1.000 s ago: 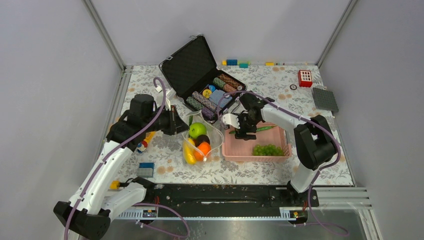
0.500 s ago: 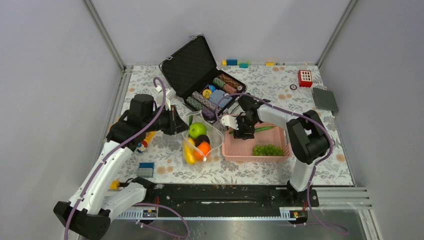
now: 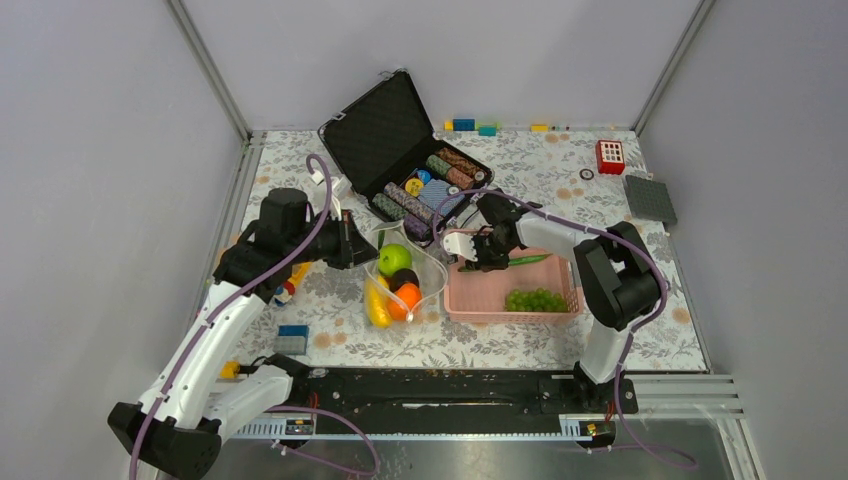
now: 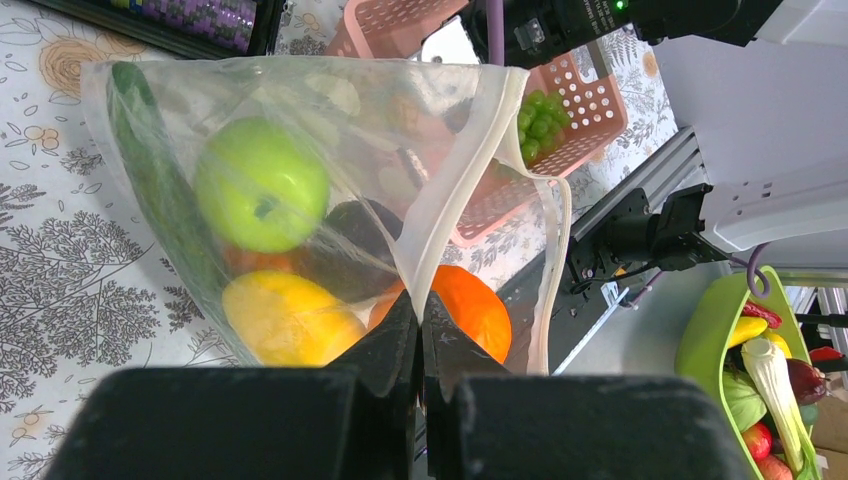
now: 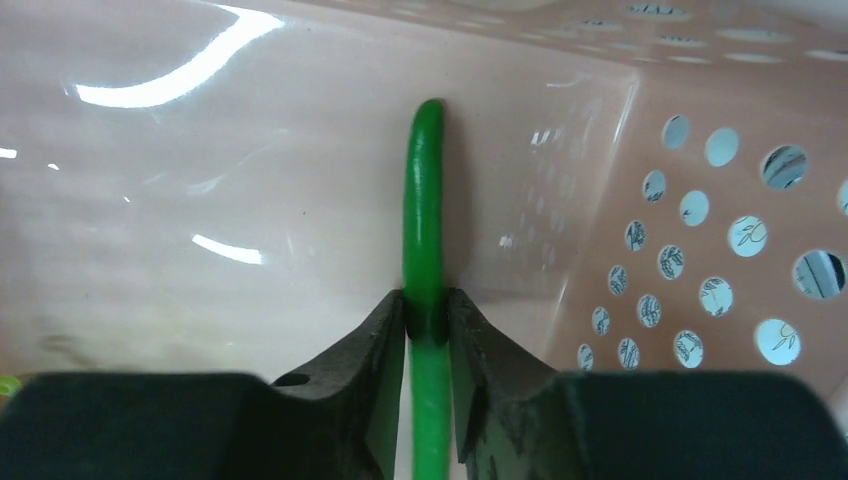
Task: Place the food in the zip-top bag and seal the zipper
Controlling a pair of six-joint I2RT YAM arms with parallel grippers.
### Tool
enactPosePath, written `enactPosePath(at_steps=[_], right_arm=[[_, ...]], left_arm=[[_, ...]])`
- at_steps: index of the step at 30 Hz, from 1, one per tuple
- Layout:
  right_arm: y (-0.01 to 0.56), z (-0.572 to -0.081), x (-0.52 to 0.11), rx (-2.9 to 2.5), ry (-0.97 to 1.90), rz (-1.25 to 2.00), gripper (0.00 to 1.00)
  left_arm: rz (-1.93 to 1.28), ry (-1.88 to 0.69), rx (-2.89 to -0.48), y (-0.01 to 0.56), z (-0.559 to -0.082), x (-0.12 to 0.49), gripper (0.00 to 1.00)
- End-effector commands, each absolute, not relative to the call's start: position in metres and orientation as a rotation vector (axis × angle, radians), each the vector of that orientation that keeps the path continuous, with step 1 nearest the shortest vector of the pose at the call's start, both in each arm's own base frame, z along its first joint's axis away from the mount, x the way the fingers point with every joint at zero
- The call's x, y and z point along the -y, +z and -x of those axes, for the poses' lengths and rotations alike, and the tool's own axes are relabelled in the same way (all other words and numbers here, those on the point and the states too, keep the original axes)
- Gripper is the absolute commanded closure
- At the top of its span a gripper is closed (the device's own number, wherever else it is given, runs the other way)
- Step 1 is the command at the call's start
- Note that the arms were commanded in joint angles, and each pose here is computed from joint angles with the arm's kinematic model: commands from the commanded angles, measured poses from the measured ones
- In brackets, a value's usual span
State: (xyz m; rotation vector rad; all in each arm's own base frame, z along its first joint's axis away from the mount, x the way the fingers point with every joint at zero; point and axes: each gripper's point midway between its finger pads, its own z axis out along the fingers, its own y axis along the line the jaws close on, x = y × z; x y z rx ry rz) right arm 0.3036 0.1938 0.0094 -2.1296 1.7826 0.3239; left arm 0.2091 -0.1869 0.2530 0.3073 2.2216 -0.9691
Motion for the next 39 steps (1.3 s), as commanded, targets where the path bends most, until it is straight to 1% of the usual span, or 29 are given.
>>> enactPosePath(at_steps=[1, 4, 9, 15, 20, 26, 29, 32, 34, 39], right_arm=[[0.001, -0.299, -0.191, -1.786, 0.338, 2.128, 0.75], [0.006, -0.295, -0.192, -1.774, 0.349, 2.119, 0.79], [0.021, -0.288, -0.193, -1.735, 0.361, 2.090, 0.95], [0.058, -0.284, -0.201, -1.660, 0.369, 2.027, 1.00], [0.102, -0.268, -0.209, -1.571, 0.444, 2.004, 1.00], [0.149, -0.253, -0.207, -1.422, 0.408, 1.993, 1.00], [0.187, -0.245, -0.208, -1.361, 0.397, 1.941, 1.00], [0.236, -0.238, -0.218, -1.255, 0.412, 1.826, 0.99], [0.270, -0.238, -0.229, -1.202, 0.445, 1.707, 0.96], [0.357, -0.224, -0.259, -1.056, 0.677, 1.406, 0.97]], left_arm=[[-0.354, -1.000, -2.121, 0.271, -0.212, 0.191, 1.00], [-0.341, -0.991, -2.126, 0.269, -0.214, 0.191, 1.00], [-0.334, -1.000, -2.143, 0.265, -0.216, 0.192, 1.00], [-0.320, -0.994, -2.155, 0.263, -0.218, 0.192, 1.00], [-0.311, -0.999, -2.171, 0.258, -0.219, 0.193, 1.00], [-0.302, -1.015, -2.190, 0.255, -0.221, 0.195, 1.00], [-0.299, -1.020, -2.192, 0.255, -0.221, 0.196, 1.00], [-0.277, -1.006, -2.198, 0.254, -0.223, 0.194, 1.00], [-0.251, -0.992, -2.216, 0.251, -0.225, 0.193, 1.00], [-0.214, -1.027, -2.252, 0.249, -0.225, 0.196, 1.00]])
